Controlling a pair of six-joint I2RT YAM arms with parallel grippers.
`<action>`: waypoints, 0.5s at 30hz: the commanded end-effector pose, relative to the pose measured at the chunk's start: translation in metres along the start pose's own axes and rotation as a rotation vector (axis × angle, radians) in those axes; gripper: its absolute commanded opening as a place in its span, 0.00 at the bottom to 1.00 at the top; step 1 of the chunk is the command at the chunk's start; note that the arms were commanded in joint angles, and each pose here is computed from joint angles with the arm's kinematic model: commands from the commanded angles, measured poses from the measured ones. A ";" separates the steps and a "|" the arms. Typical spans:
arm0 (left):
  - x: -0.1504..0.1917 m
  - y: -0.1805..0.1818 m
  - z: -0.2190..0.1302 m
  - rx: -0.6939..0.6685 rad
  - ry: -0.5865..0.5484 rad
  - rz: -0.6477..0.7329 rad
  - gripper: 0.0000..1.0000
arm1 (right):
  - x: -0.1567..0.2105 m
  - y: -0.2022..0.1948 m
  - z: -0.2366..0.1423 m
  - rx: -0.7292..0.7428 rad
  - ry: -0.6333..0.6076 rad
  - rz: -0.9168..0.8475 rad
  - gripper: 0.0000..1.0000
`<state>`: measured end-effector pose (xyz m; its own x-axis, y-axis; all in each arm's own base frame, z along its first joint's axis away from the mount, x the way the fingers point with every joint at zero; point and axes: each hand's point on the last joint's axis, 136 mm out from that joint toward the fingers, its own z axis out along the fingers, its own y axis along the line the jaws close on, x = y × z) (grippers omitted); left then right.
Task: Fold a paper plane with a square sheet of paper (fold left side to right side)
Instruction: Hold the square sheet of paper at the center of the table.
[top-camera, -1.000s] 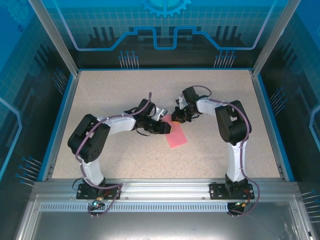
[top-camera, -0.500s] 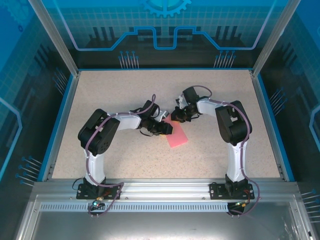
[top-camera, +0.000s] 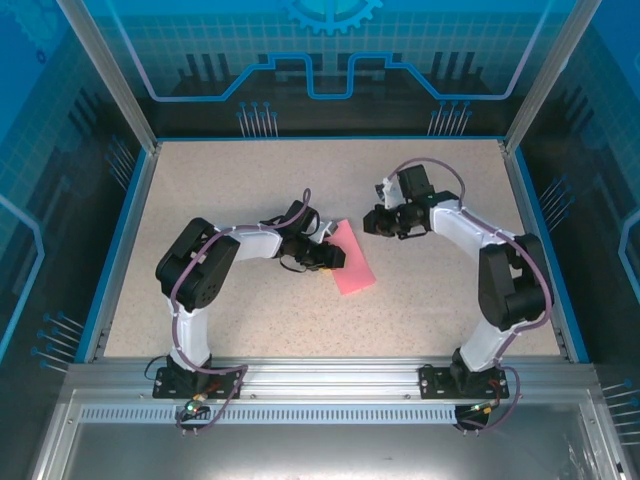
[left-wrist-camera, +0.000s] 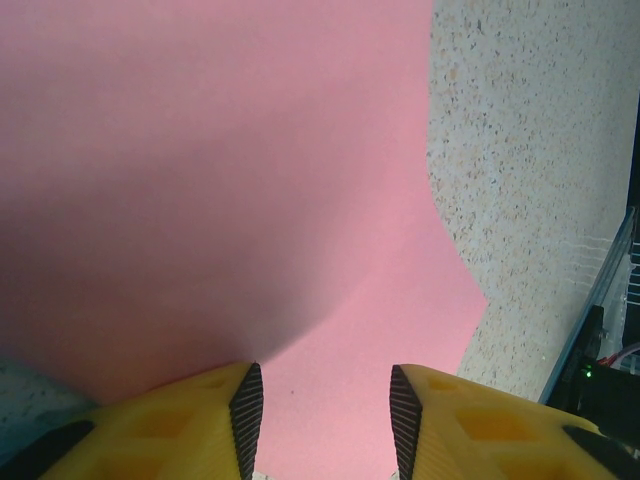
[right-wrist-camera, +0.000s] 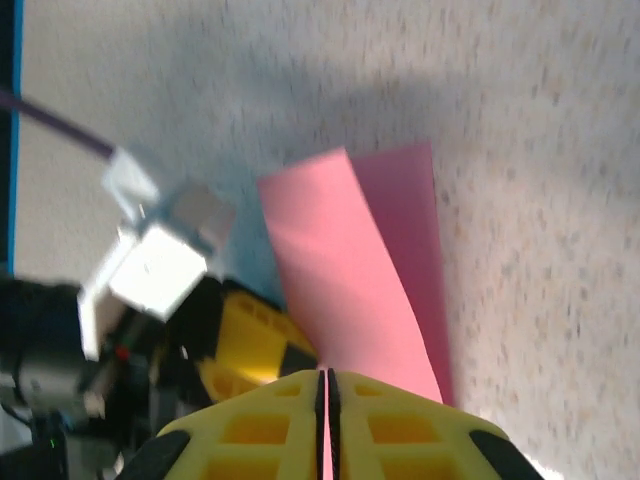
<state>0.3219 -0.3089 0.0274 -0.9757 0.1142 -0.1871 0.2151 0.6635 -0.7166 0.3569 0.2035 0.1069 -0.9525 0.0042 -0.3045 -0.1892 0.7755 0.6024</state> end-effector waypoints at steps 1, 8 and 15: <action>0.020 0.028 0.010 -0.100 0.046 -0.058 0.42 | 0.055 0.001 0.009 -0.023 0.149 0.028 0.09; 0.015 0.023 0.006 -0.099 0.041 -0.047 0.42 | 0.093 -0.021 0.054 0.052 0.262 0.096 0.08; 0.001 0.017 -0.004 -0.119 0.017 -0.025 0.44 | 0.111 -0.054 0.065 0.185 0.328 0.128 0.08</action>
<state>0.3233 -0.3077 0.0275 -0.9770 0.1139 -0.1803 0.2085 0.6869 -0.6961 0.2865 0.2168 0.0105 -0.9967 -0.0803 -0.0146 -0.0751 0.8327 0.5486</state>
